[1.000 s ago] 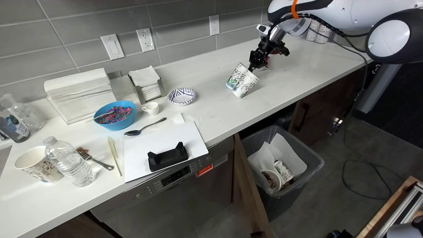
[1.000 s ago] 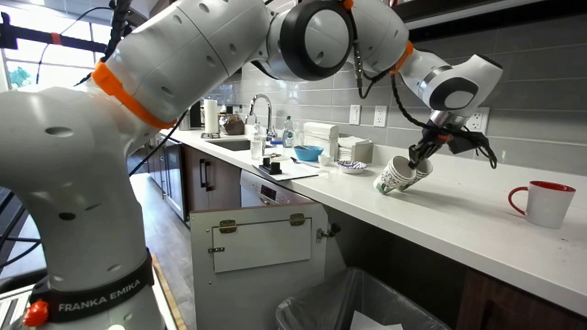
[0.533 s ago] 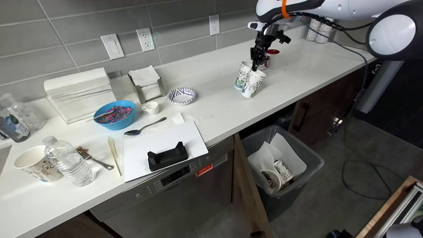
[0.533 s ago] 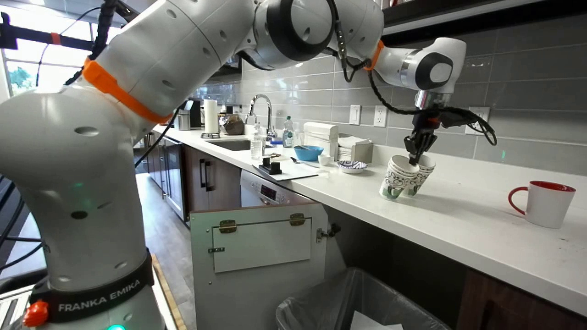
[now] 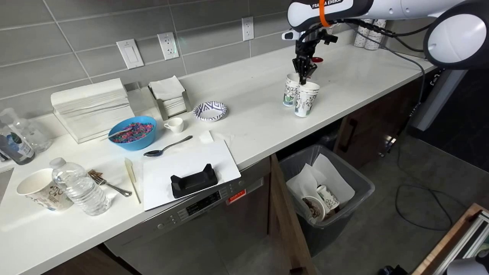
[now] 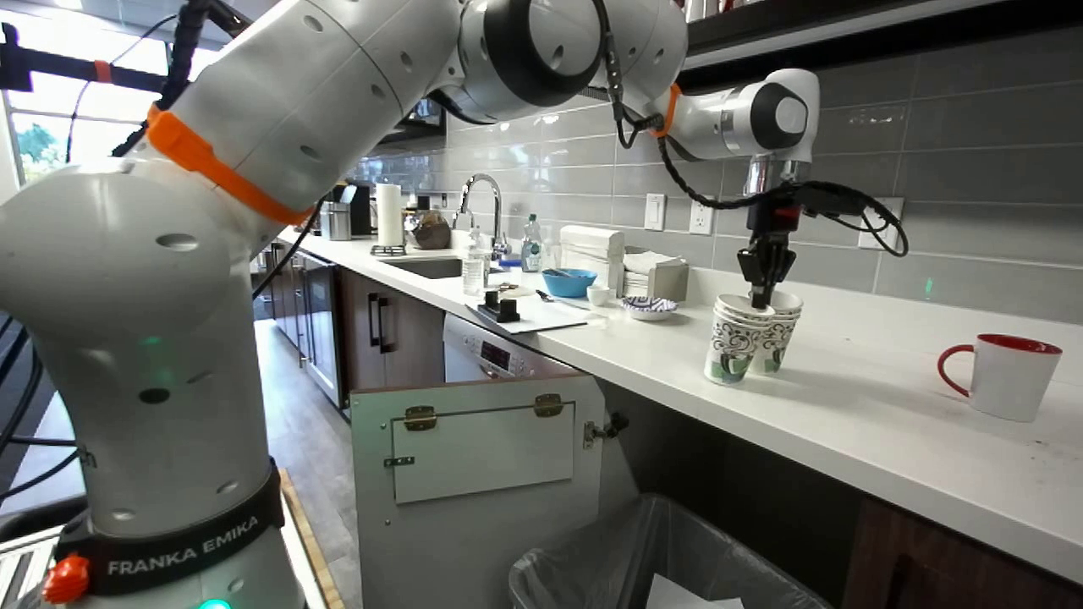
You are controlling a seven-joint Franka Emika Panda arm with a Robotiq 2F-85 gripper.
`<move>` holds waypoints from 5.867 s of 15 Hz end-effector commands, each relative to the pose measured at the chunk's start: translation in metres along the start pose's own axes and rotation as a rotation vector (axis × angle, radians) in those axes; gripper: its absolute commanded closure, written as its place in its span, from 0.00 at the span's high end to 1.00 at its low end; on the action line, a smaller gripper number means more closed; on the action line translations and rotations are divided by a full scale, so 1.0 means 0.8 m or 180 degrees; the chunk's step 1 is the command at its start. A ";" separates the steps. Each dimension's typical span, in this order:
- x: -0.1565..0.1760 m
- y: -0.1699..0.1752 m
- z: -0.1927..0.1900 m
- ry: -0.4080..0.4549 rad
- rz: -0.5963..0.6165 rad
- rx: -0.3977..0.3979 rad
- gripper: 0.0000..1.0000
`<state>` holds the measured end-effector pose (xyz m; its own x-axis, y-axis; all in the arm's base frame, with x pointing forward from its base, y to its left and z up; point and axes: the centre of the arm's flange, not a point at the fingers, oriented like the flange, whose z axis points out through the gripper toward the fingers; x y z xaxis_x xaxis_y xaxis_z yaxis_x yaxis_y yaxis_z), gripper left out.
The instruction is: Simultaneously remove one cup from each stack
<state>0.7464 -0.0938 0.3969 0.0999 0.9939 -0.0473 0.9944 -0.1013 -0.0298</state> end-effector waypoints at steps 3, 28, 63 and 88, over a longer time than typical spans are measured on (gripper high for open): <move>0.005 -0.016 0.008 -0.0254 -0.0068 0.0231 0.01; 0.023 -0.019 -0.027 -0.0616 -0.0180 0.0023 0.04; -0.021 -0.086 -0.210 -0.1032 -0.0027 -0.0680 0.01; -0.225 -0.012 -0.027 -0.0316 -0.0156 -0.0428 0.01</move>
<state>0.6996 -0.2613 0.4375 0.0540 0.9845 -0.1669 0.9951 -0.0391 0.0913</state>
